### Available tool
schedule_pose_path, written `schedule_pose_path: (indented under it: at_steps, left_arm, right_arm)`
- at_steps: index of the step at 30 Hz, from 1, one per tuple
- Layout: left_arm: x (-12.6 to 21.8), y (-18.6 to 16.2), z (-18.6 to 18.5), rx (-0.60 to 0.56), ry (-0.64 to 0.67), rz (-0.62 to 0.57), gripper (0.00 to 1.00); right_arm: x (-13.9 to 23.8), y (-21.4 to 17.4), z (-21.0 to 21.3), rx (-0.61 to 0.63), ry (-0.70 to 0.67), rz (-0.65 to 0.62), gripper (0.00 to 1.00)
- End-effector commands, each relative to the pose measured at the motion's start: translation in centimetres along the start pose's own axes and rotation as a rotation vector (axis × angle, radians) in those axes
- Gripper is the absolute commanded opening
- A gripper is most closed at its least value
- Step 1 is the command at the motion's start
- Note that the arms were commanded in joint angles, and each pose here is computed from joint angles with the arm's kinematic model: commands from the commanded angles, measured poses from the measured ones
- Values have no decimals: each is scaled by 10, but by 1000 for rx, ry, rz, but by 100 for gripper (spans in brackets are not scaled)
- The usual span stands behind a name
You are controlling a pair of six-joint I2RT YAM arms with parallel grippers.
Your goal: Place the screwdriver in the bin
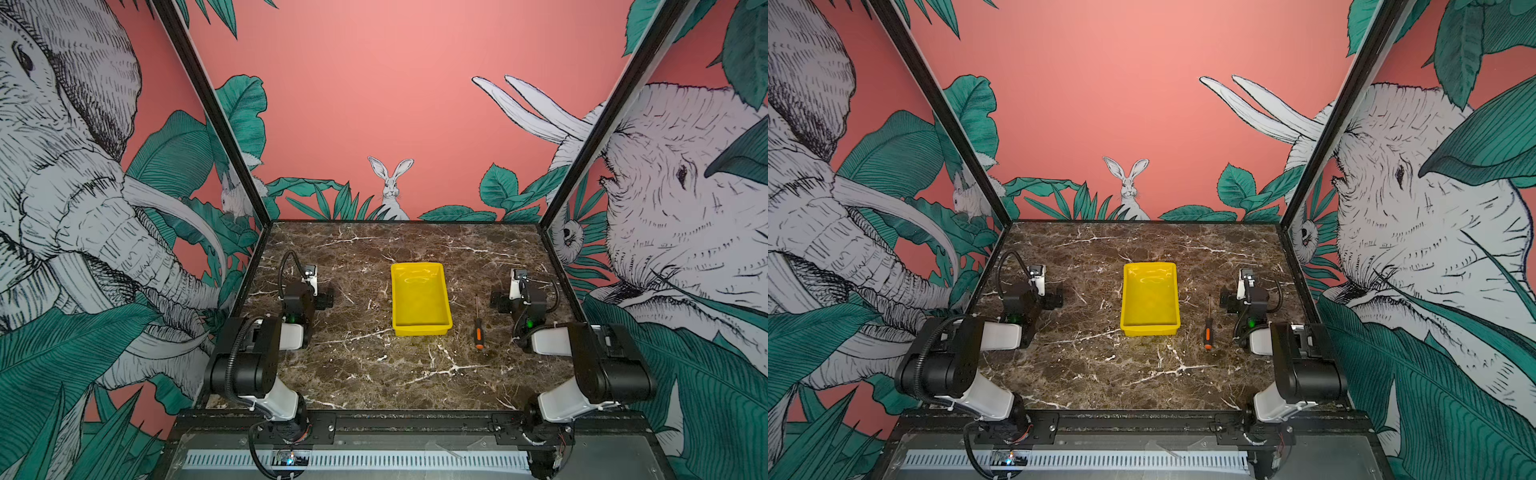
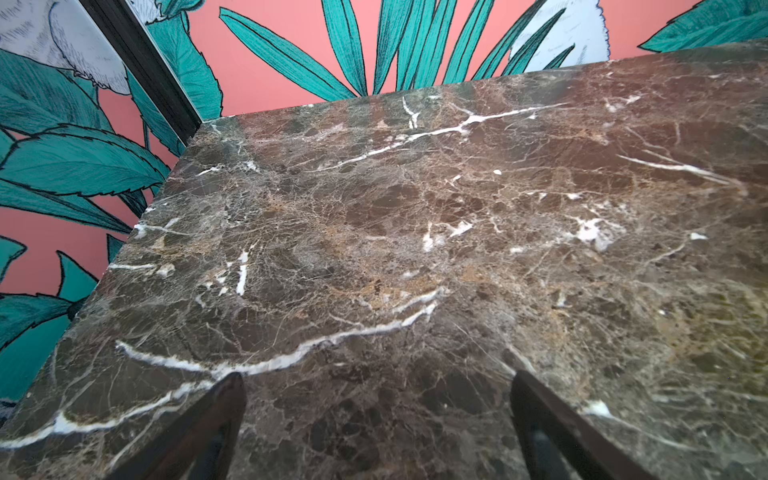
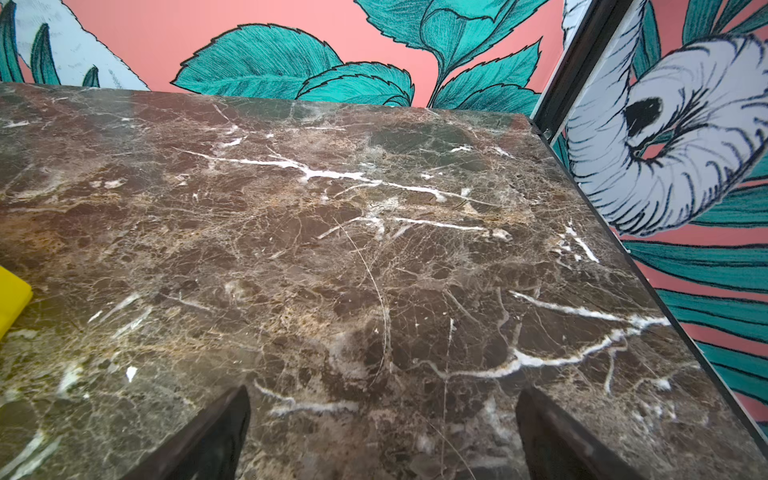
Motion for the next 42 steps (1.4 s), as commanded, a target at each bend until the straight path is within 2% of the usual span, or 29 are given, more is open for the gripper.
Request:
schedule_pose_path:
  at_steps: [1,26,30,34,38,40,42]
  left_arm:
    - [2,8,2,-8,0,-29,100]
    - [2,8,3,-5,4,-35,100]
    - [3,9,8,9,43,-33,100]
    - [14,27,15,22,77,-27,99]
    - [43,56,29,125,147,45,100]
    - [60,79,27,160,88,54,100]
    - [74,94,19,166,-1,74,100]
  right_arm:
    - [-3,11,2,10,7,-45,99]
    - [-3,11,4,14,25,-42,99]
    - [-3,11,3,11,24,-39,99]
    - [-1,12,1,2,7,-53,99]
    - [7,30,-10,-31,-83,-8,99]
    - [9,42,-12,-57,-97,73,99]
    - [13,60,-9,-108,-60,92,99]
Point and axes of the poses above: each gripper's point midway between its finger pads, its own x axis back along the fingers, its own z axis along the line the jaws close on, y = z × x, the point moved 6 cm from there along x, back along the fingers, and after that the axes turned 2 degrees about -x, right-handed, at the moved point
